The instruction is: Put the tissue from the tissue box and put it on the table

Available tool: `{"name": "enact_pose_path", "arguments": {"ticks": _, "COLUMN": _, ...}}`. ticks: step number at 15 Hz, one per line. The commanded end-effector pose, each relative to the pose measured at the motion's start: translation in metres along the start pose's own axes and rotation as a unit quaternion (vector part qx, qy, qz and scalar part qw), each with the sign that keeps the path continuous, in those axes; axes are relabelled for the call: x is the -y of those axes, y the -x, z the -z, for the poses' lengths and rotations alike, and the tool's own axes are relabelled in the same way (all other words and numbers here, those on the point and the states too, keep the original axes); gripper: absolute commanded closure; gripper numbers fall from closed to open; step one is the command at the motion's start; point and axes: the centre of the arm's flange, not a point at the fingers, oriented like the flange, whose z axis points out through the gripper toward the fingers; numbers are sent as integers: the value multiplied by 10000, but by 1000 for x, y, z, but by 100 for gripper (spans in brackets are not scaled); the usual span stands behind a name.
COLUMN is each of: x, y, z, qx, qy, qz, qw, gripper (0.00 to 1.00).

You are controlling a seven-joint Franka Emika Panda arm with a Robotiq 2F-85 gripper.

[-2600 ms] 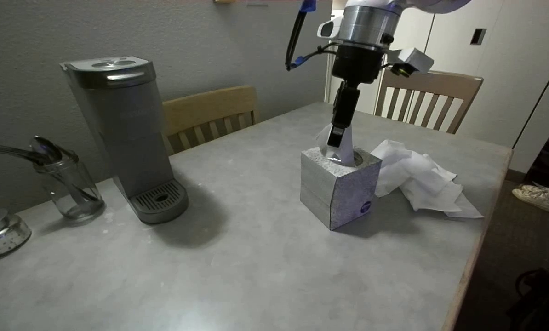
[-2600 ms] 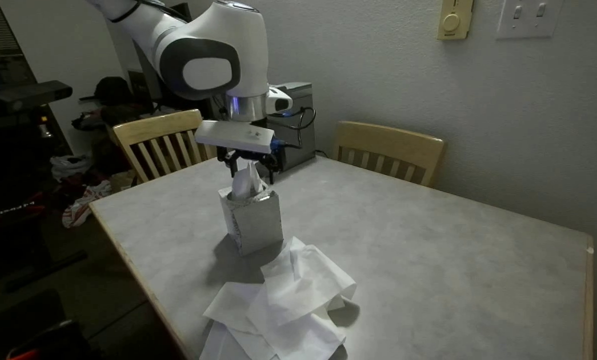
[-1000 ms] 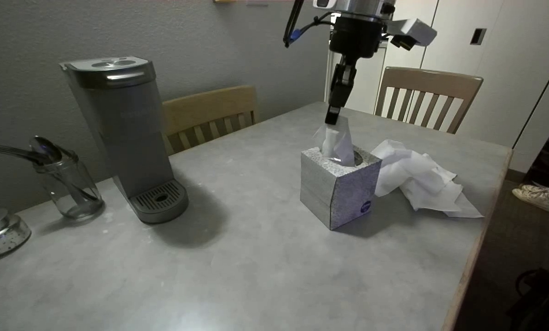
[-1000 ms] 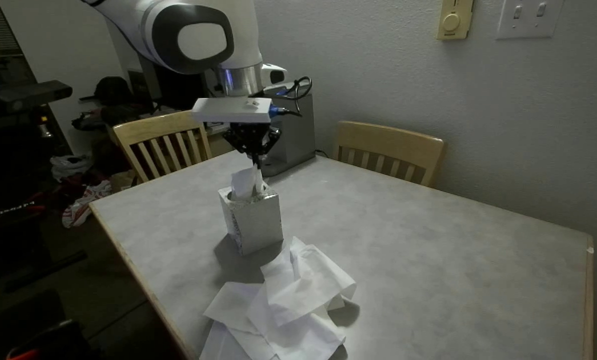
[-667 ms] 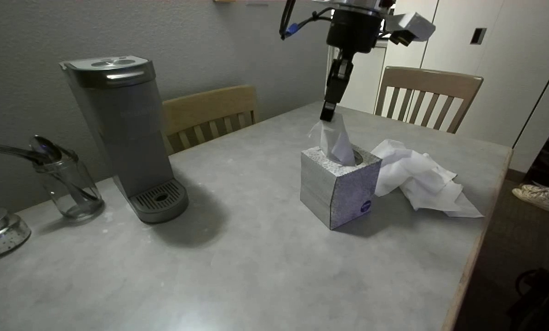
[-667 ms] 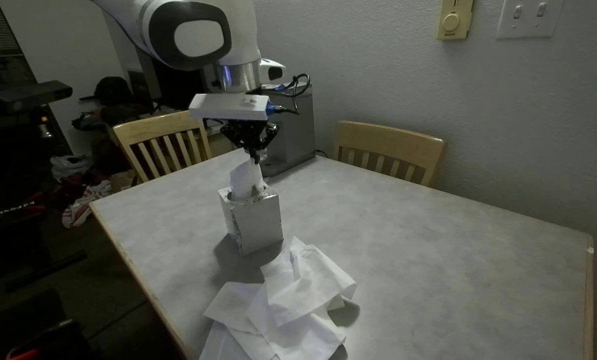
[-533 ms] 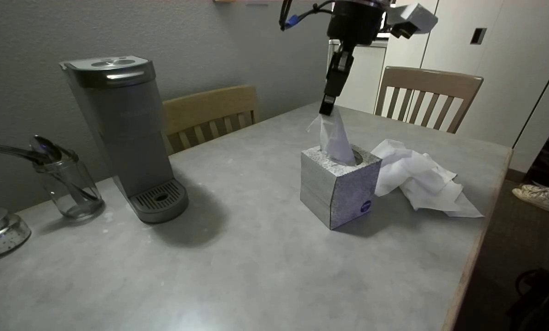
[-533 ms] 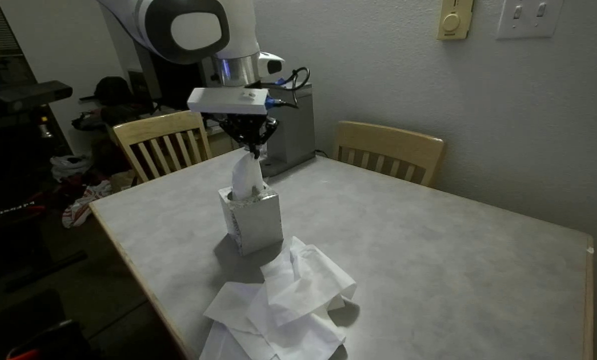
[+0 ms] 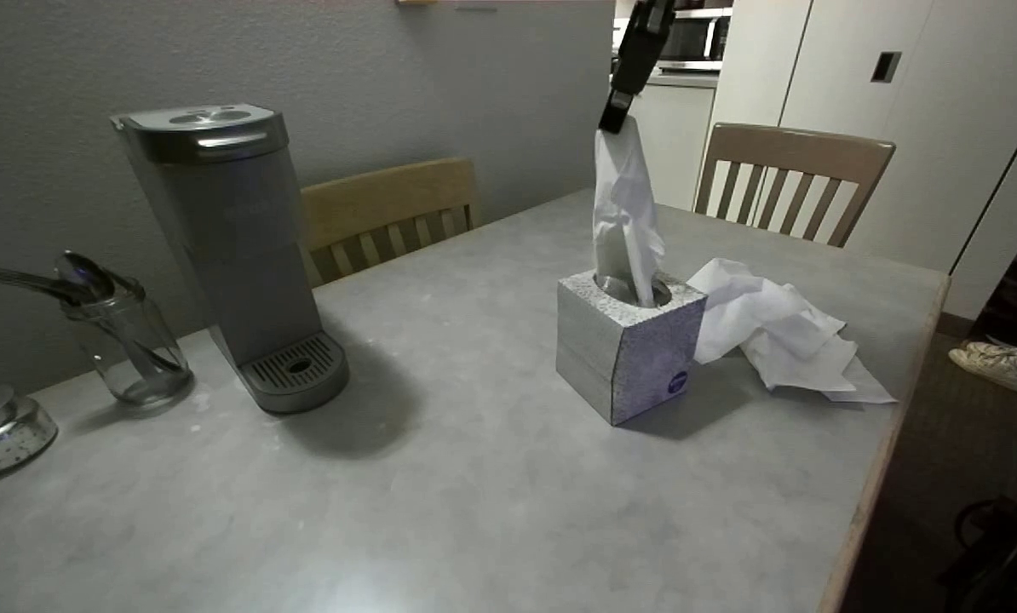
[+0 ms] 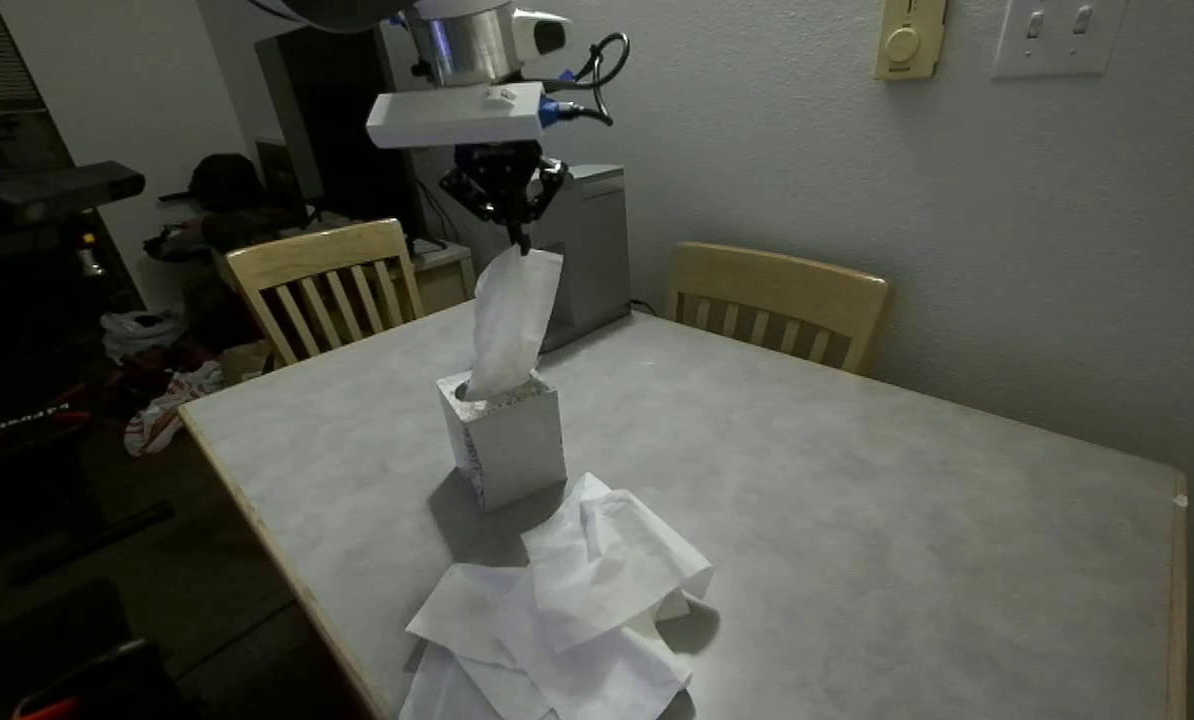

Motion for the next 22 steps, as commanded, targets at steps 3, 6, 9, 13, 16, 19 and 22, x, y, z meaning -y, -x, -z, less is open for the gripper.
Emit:
{"name": "enact_pose_path", "arguments": {"ticks": 3, "x": -34, "y": 21, "z": 47, "qx": -170, "qy": 184, "qz": 152, "qw": 9996, "gripper": 100}}
{"name": "enact_pose_path", "arguments": {"ticks": 6, "x": -60, "y": 42, "z": 59, "qx": -242, "qy": 314, "qz": 143, "qw": 9991, "gripper": 100}}
{"name": "enact_pose_path", "arguments": {"ticks": 9, "x": -87, "y": 68, "z": 69, "qx": -267, "qy": 420, "qz": 94, "qw": 9987, "gripper": 100}}
{"name": "enact_pose_path", "arguments": {"ticks": 13, "x": -121, "y": 105, "z": 79, "qx": -283, "qy": 520, "qz": -54, "qw": 9982, "gripper": 100}}
{"name": "enact_pose_path", "arguments": {"ticks": 16, "x": -140, "y": 135, "z": 77, "qx": -277, "qy": 545, "qz": -264, "qw": 9978, "gripper": 100}}
{"name": "enact_pose_path", "arguments": {"ticks": 19, "x": -156, "y": 169, "z": 71, "qx": -178, "qy": 531, "qz": -559, "qw": 9969, "gripper": 100}}
{"name": "enact_pose_path", "arguments": {"ticks": 22, "x": -164, "y": 202, "z": 69, "qx": -60, "qy": 521, "qz": -818, "qw": 9953, "gripper": 100}}
